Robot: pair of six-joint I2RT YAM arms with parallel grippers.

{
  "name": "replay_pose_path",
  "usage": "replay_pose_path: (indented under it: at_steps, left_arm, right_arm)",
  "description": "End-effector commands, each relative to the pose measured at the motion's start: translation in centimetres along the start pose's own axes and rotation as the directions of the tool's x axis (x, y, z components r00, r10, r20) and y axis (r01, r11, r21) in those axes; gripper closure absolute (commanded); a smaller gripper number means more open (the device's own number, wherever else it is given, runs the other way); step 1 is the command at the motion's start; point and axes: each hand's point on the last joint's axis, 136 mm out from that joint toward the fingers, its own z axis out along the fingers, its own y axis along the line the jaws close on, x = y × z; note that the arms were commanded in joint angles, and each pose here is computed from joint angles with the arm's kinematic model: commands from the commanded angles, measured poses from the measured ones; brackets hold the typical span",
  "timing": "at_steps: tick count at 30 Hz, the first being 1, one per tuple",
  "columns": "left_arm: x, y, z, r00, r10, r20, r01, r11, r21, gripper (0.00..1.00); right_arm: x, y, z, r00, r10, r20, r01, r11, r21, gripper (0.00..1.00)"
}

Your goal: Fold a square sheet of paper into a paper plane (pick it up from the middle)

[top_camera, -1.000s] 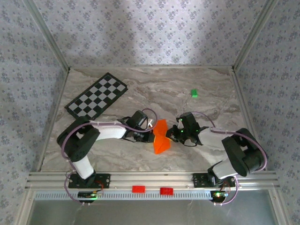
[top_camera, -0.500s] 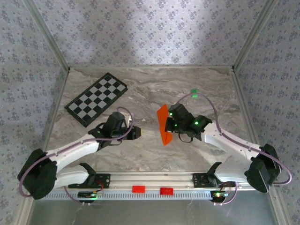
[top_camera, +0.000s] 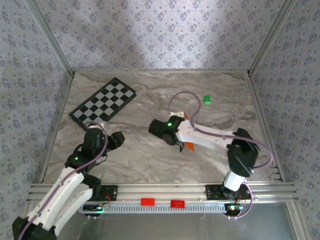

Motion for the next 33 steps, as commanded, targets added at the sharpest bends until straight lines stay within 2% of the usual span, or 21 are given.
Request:
replay_pose_path:
  at_steps: [1,5,8,11,13,15,17,19,23,26,31,33]
  left_arm:
    - [0.2,3.7,-1.7,0.997,-0.070,0.032,0.074,0.986,-0.148,0.35]
    - [-0.7,4.1,-3.2,0.995,-0.063,0.080,0.076,0.981,-0.176,0.33]
    - [-0.9,4.3,-3.9,0.995,-0.047,0.083,0.063,0.978,-0.198,0.32]
    - [-1.0,4.3,-3.7,0.996,-0.047,0.079,0.062,0.978,-0.199,0.31]
    - [-0.8,4.1,-3.5,0.996,-0.052,0.067,0.064,0.980,-0.190,0.30]
    - [-0.5,3.9,-3.1,0.997,-0.060,0.047,0.067,0.981,-0.181,0.30]
    - [-0.6,3.2,-2.5,0.997,-0.059,0.042,0.064,0.988,-0.143,0.30]
    - [-0.2,2.5,-1.9,0.998,-0.056,0.013,0.057,0.993,-0.103,0.30]
    - [0.7,0.3,-0.4,0.996,-0.057,-0.064,0.058,0.998,0.021,0.32]
    - [1.6,-1.3,0.7,0.988,-0.068,-0.135,0.082,0.991,0.102,0.35]
    - [2.4,-3.0,2.0,0.978,-0.062,-0.198,0.096,0.982,0.165,0.36]
    - [2.9,-3.9,2.4,0.974,-0.034,-0.222,0.078,0.978,0.192,0.36]
  right_arm:
    - [-0.4,3.0,0.7,0.998,-0.068,0.015,0.067,0.997,0.050,0.96]
    - [0.2,7.7,1.1,0.988,-0.153,-0.016,0.153,0.988,0.034,0.95]
    - [0.7,10.3,0.9,0.985,-0.170,-0.032,0.170,0.985,-0.022,0.90]
    - [1.4,13.3,0.3,0.987,-0.147,-0.071,0.128,0.965,-0.228,0.84]
    - [1.3,15.9,-1.3,0.991,-0.112,-0.079,0.063,0.885,-0.461,0.68]
    - [0.7,17.0,-3.0,0.996,-0.038,-0.077,-0.020,0.774,-0.633,0.53]
    - [-0.2,16.7,-4.3,0.995,0.042,-0.095,-0.099,0.674,-0.733,0.43]
    - [-1.0,15.5,-4.4,0.988,0.108,-0.109,-0.152,0.589,-0.794,0.42]
    - [-1.7,11.6,-2.7,0.959,0.257,-0.121,-0.246,0.539,-0.805,0.47]
    - [-1.2,9.3,-1.1,0.933,0.350,-0.082,-0.262,0.503,-0.824,0.51]
    - [1.8,6.0,2.7,0.878,0.371,-0.303,-0.450,0.427,-0.784,0.55]
    - [2.4,5.6,3.7,0.861,0.370,-0.349,-0.488,0.407,-0.773,0.58]
